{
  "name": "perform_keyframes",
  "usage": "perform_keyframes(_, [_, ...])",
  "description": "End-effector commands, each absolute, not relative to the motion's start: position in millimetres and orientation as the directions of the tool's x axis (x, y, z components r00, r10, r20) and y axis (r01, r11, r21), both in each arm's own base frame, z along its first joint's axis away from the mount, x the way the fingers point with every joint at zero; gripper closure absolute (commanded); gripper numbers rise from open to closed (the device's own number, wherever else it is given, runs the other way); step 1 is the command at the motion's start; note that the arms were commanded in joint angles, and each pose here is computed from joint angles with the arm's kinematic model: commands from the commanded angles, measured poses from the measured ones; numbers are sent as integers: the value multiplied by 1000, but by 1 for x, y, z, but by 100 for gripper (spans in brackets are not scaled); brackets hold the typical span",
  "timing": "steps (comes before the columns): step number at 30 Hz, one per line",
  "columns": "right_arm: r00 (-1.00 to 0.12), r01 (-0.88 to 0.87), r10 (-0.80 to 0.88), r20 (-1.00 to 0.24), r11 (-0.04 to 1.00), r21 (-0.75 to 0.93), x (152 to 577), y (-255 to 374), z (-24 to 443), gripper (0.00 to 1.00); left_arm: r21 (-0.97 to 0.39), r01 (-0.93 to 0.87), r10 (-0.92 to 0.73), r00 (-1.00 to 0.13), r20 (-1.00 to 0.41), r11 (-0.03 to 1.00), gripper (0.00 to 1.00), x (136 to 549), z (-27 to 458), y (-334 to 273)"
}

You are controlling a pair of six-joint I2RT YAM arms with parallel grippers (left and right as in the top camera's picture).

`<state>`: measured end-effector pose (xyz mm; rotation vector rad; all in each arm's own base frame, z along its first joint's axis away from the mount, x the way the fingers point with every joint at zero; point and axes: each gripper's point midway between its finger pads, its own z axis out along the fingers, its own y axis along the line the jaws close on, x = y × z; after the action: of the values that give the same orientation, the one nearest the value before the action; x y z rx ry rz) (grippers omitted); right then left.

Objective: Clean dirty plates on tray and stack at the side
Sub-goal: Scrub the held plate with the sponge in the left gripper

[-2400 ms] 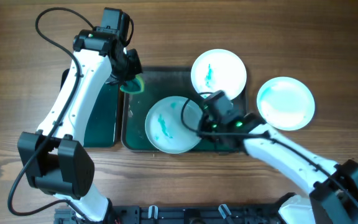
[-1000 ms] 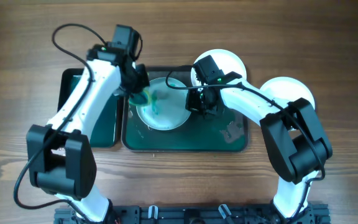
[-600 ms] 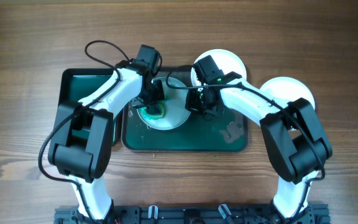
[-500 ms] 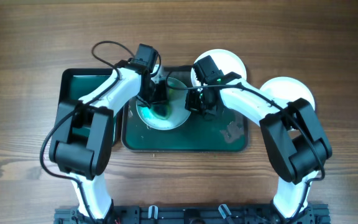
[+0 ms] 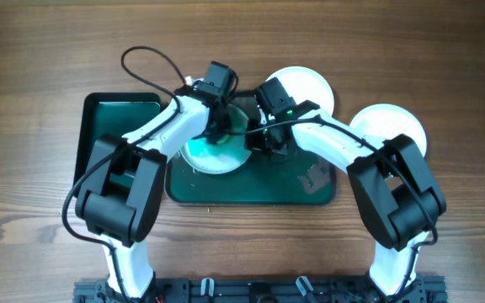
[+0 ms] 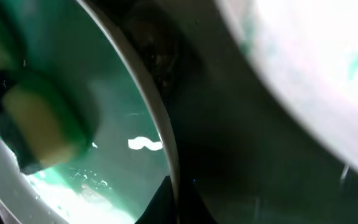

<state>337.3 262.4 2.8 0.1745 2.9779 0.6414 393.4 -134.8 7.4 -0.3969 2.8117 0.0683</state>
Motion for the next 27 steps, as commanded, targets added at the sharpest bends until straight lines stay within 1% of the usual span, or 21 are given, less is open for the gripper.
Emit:
perform_keyframes(1, [-993, 99, 115, -21, 922, 374, 325, 253, -13, 96, 193, -387, -338, -909, -243, 902, 96, 367, -19, -81])
perform_keyframes(2, [-993, 98, 115, -21, 922, 374, 325, 253, -13, 96, 152, -371, -346, -923, -170, 916, 96, 356, -23, -92])
perform_keyframes(3, [-993, 99, 115, -21, 922, 374, 325, 253, -13, 96, 112, -328, -318, -943, -94, 938, 96, 346, -26, -103])
perform_keyframes(5, [-993, 102, 118, -18, 920, 378, 326, 253, -13, 96, -23, -174, -173, -984, 50, 984, 96, 327, -27, -130])
perform_keyframes(6, [-993, 104, 120, -16, 919, 381, 326, 252, -12, 96, -78, -116, -109, -990, 90, 990, 96, 320, -26, -140])
perform_keyframes(8, [-992, 111, 125, -12, 914, 390, 328, 251, -12, 96, -250, 45, 94, -977, 190, 967, 96, 293, -18, -163])
perform_keyframes(9, [-992, 113, 128, -13, 914, 391, 329, 251, -12, 96, -361, 130, 215, -955, 206, 923, 96, 280, -11, -177])
perform_keyframes(11, [-992, 113, 129, -15, 913, 392, 329, 251, -12, 96, -524, 246, 381, -909, 167, 815, 96, 266, 2, -196])
perform_keyframes(12, [-992, 112, 128, -15, 913, 391, 329, 251, -12, 96, -562, 272, 415, -898, 143, 781, 96, 264, 6, -201])
perform_keyframes(14, [-992, 112, 128, -15, 913, 391, 329, 251, -12, 96, -568, 290, 416, -903, 103, 771, 96, 272, 5, -205])
perform_keyframes(15, [-992, 112, 128, -15, 913, 391, 329, 251, -12, 96, -562, 298, 401, -914, 66, 772, 96, 282, 3, -208])
perform_keyframes(16, [-992, 112, 128, -16, 913, 391, 329, 251, -12, 96, -535, 285, 359, -932, 38, 796, 96, 296, -1, -208])
perform_keyframes(17, [-992, 112, 128, -15, 913, 391, 329, 251, -12, 96, -480, 252, 298, -954, 20, 840, 96, 310, -6, -203])
perform_keyframes(18, [-992, 112, 128, -15, 914, 391, 329, 251, -12, 96, -372, 187, 193, -981, -21, 909, 96, 334, -14, -191])
perform_keyframes(20, [-992, 108, 125, -17, 914, 391, 329, 251, -12, 96, -141, 51, 33, -992, -121, 989, 96, 372, -14, -158])
perform_keyframes(22, [-992, 108, 125, -17, 914, 390, 329, 250, -12, 96, 67, -58, -42, -975, -216, 996, 96, 395, -2, -123])
perform_keyframes(23, [-992, 105, 121, -18, 915, 391, 329, 250, -12, 96, 187, -149, -96, -959, -267, 971, 96, 401, 9, -99])
perform_keyframes(24, [-992, 105, 121, -18, 915, 391, 329, 250, -12, 96, 262, -214, -132, -945, -299, 941, 96, 401, 16, -83])
perform_keyframes(25, [-992, 105, 122, -19, 915, 390, 330, 250, -12, 96, 320, -264, -159, -934, -318, 910, 96, 398, 21, -70])
perform_keyframes(27, [-992, 105, 122, -19, 915, 390, 330, 250, -12, 96, 341, -263, -168, -944, -285, 902, 96, 388, 20, -67])
